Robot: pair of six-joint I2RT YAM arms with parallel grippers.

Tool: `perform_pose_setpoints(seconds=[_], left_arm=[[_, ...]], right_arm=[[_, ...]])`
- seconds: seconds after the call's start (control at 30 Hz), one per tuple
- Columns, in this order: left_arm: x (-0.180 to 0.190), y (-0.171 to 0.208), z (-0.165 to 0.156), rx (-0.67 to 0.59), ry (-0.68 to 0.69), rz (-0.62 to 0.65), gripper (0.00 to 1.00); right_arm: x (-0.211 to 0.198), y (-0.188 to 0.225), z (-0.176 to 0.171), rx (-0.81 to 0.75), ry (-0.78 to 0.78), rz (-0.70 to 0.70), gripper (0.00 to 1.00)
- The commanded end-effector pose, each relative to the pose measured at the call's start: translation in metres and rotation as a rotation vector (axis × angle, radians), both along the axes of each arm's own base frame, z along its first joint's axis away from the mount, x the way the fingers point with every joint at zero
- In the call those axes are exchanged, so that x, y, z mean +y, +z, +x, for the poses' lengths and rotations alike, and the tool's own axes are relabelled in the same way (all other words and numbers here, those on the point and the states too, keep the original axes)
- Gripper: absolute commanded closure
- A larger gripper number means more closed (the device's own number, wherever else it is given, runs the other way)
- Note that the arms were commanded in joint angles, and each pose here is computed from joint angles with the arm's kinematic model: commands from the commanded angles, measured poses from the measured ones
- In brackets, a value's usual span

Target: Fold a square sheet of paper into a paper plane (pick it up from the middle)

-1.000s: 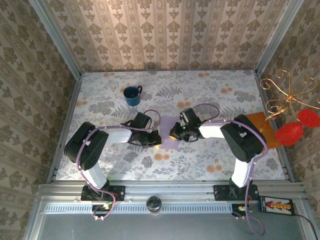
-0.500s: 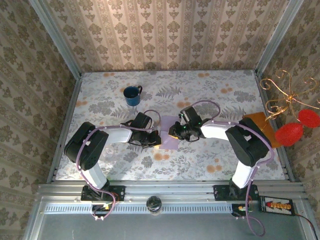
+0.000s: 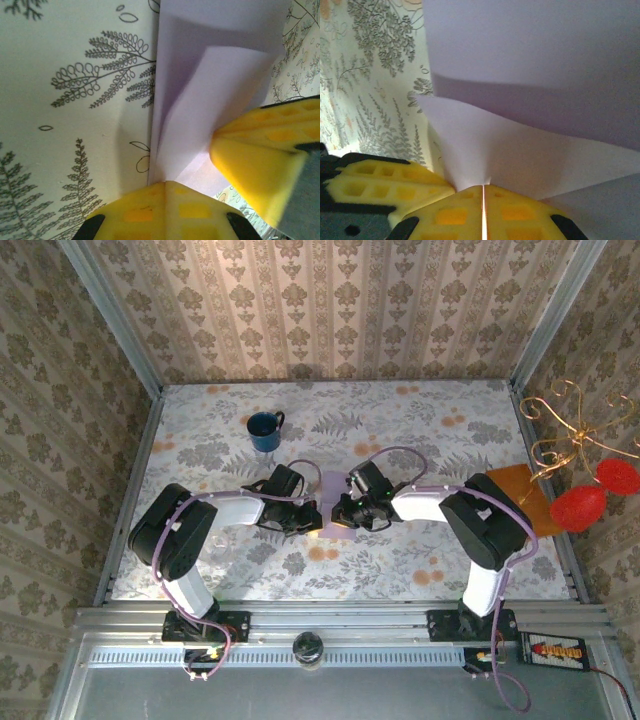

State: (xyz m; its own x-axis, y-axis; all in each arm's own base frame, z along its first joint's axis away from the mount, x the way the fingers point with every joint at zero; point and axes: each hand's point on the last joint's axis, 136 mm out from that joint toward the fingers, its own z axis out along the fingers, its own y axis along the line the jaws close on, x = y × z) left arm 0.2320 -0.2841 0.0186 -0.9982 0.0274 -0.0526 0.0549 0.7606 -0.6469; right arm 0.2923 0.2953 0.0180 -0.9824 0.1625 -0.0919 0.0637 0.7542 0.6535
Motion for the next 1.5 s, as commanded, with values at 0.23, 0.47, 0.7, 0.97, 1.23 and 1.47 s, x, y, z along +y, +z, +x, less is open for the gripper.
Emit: perform_pose_setpoints(seconds=[0.23,0.47,0.7,0.97,1.23,1.47], left_arm=[[0.019,-0.014,-0.015,0.061,0.019,0.096,1.00],[0.010,0.037,0.014,-0.094,0.061,-0.005,1.00],[0.006,0.049,0.024,-0.134,0.087,-0.041,1.00],[-0.010,0.031,0.009,-0.067,0.012,-0.044,1.00],[-0.012,0.010,-0.003,-0.001,-0.025,-0.021,1.00],[0.006,-0.011,-0.014,0.045,-0.006,0.065,1.00]], right_arm=[[0.002,-0.014,0.002,0.037,0.026,-0.056,0.92],[-0.015,-0.039,-0.015,0.141,0.006,-0.173,0.94],[-0.017,-0.046,-0.017,0.174,-0.018,-0.186,0.96],[-0.017,-0.048,-0.017,0.185,-0.018,-0.192,0.97],[-0.003,-0.028,-0.005,0.128,-0.010,-0.110,0.97],[-0.003,0.016,0.018,-0.013,-0.024,-0.054,0.93]])
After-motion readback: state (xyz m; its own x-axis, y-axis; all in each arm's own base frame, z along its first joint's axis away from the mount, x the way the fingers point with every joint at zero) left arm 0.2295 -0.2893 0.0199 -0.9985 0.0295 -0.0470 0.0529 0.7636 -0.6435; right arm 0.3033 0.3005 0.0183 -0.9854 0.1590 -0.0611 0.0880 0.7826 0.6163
